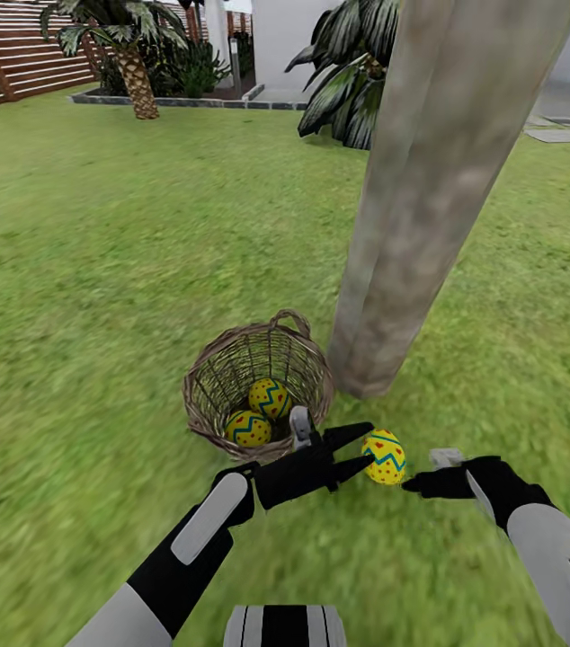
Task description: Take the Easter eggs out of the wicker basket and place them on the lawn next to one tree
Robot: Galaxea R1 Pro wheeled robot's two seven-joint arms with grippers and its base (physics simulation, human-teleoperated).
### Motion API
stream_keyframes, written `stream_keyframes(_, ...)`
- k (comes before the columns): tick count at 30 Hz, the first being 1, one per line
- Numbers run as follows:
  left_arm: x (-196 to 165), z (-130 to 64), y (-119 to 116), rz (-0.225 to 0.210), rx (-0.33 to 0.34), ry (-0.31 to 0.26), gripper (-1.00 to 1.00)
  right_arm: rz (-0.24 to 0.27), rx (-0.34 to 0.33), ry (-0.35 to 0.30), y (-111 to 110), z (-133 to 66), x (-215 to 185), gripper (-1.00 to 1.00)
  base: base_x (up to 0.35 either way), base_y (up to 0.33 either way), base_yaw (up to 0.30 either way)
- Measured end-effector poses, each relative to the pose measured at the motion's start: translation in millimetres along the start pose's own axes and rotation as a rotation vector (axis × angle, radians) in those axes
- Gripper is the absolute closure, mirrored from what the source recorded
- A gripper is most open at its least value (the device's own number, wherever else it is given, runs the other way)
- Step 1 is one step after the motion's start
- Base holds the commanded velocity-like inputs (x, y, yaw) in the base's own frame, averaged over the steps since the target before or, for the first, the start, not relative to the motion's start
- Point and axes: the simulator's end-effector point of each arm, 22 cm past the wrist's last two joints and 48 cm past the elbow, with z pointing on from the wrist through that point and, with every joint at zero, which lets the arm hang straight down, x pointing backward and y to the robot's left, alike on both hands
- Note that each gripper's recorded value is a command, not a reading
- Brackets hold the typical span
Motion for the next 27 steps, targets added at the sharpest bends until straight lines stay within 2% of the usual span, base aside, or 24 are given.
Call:
stream_keyframes(2, 3.3, 4.1, -20.1, 0.034, 0.030, 0.012, -1.00, 0.005, -0.140, 0.005, 14.5, -13.0, 4.4, -1.00, 0.000, 0.000, 0.000)
stream_keyframes(4, 10.4, 8.7, -44.1, 0.077, 0.067, 0.033, -1.00, 0.002, -0.237, 0.003, 25.2, -26.0, 5.7, -1.00, 0.000, 0.000, 0.000)
stream_keyframes(8, 29.9, 16.6, -66.0, 0.123, 0.094, 0.080, -1.00, -0.001, -0.343, -0.012, 33.2, -49.0, 2.7, -1.00, 0.000, 0.000, 0.000)
stream_keyframes(13, 39.5, 19.8, -76.5, 0.150, 0.098, 0.099, -1.00, 0.002, -0.409, -0.024, 31.6, -72.3, 2.7, -1.00, 0.000, 0.000, 0.000)
stream_keyframes(17, 41.8, 21.9, -74.3, 0.167, 0.057, 0.101, -1.00, 0.001, -0.449, -0.029, 38.5, -82.5, 5.0, -1.00, -0.064, 0.000, 0.000)
stream_keyframes(21, 43.6, 23.0, -76.7, 0.180, 0.038, 0.102, -1.00, -0.004, -0.491, -0.042, 48.2, -93.3, 1.6, -1.00, -0.268, 0.000, 0.000)
stream_keyframes(27, 47.7, 24.0, -87.2, 0.203, 0.040, 0.105, -1.00, -0.013, -0.509, -0.061, 54.3, -105.6, -4.3, -1.00, -0.322, 0.000, 0.000)
